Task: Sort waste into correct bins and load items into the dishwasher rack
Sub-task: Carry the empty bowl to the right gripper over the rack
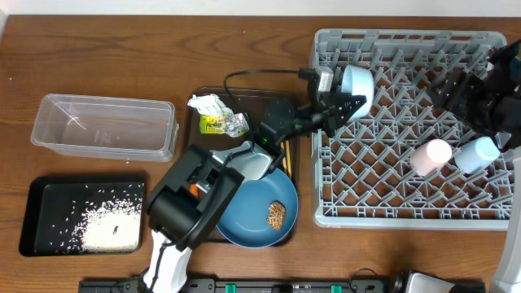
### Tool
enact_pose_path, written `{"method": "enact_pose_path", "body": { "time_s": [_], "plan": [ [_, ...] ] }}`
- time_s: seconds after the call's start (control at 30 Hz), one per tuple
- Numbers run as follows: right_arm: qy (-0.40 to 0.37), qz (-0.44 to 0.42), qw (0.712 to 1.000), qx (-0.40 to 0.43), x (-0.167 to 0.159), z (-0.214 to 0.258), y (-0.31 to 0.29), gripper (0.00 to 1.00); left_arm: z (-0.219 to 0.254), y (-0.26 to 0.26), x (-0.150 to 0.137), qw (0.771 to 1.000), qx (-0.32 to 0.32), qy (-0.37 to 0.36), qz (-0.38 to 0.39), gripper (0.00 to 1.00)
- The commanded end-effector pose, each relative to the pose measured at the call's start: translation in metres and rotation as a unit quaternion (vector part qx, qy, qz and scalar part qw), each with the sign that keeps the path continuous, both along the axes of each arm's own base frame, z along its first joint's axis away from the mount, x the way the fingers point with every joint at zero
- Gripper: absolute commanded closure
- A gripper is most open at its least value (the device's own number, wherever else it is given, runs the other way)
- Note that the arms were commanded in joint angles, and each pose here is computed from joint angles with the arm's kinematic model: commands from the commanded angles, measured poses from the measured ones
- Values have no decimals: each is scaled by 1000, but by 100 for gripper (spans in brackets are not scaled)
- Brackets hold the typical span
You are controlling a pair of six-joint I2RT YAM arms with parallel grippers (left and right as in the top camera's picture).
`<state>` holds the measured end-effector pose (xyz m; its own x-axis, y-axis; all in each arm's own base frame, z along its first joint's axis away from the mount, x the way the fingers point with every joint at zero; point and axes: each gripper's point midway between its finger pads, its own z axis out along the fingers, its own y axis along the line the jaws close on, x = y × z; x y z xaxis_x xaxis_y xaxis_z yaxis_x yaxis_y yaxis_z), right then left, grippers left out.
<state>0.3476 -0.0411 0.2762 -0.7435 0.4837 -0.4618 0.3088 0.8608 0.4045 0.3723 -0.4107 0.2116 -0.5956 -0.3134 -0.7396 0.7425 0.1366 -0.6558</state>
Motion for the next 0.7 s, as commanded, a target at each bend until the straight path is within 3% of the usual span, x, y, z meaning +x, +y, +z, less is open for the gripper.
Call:
{"method": "enact_pose_path", "body": {
  "time_s": [0.0, 0.37, 0.67],
  "plan": [
    [-1, -4, 1000, -6, -5, 3, -4, 29, -6, 1, 8, 998, -18, 52, 6, 94],
    [4, -3, 1000, -4, -7, 1, -3, 28, -21, -1, 9, 997, 2, 78, 7, 94],
    [9, -7, 1000, -11, -8, 0, -5, 28, -3, -9, -4, 998, -29, 63, -11, 94]
  ]
}}
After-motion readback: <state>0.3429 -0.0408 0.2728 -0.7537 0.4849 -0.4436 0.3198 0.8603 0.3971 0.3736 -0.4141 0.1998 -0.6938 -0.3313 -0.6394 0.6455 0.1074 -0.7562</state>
